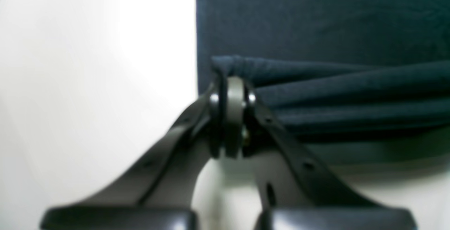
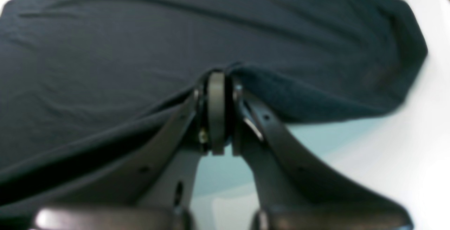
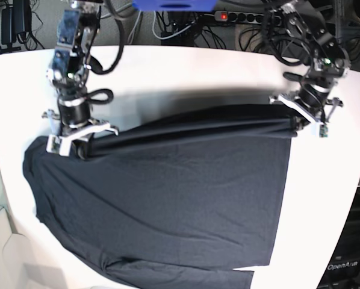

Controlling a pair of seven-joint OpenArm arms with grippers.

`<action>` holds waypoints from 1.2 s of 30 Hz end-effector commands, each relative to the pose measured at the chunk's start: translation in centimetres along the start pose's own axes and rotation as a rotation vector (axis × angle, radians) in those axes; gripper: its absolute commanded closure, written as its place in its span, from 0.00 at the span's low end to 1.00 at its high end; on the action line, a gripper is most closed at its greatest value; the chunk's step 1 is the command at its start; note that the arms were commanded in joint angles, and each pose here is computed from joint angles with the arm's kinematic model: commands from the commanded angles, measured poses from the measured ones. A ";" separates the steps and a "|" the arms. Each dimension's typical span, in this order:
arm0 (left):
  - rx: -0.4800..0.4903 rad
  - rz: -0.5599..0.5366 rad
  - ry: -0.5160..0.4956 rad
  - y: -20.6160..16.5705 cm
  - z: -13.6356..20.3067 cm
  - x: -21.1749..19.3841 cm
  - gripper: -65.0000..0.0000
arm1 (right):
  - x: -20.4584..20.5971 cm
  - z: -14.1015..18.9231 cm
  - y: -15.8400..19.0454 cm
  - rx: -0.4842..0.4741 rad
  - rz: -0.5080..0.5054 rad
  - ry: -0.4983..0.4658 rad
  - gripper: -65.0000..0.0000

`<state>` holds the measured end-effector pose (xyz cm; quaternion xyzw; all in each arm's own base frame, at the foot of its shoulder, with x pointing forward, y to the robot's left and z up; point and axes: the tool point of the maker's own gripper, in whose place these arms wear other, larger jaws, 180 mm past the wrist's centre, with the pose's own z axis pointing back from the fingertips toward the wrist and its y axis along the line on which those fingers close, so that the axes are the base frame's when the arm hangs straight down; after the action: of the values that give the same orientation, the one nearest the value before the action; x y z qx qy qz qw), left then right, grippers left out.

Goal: Fold the T-shirt properly

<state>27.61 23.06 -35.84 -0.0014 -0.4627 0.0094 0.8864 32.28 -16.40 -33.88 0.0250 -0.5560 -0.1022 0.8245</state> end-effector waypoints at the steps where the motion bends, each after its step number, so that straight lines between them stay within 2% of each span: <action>1: 0.006 0.002 -0.043 0.3 0.0 1.3 1.00 | 1.6 -0.4 0.2 0.014 0.014 -0.050 1.00; 17: -0.005 0.011 -0.054 1.0 -2.6 2.9 1.00 | -0.1 -5.2 0.8 0.051 0.043 0.030 1.00; 26: -0.010 0.013 -0.076 0.9 -3.5 4.2 1.00 | 1.5 -6.0 1.2 0.058 0.043 -0.002 1.00; 34: -0.010 0.018 -0.074 0.9 -3.4 3.9 1.00 | 1.2 -5.9 0.7 0.052 0.053 0.007 1.00; 36: -0.017 0.028 -0.059 0.7 -3.7 3.3 1.00 | 0.4 -5.6 0.5 0.048 0.053 0.022 0.95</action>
<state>31.88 23.59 -36.42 -0.0184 -0.4687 0.0166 0.8830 36.97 -16.10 -36.99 0.0339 -0.5269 -0.0692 0.8464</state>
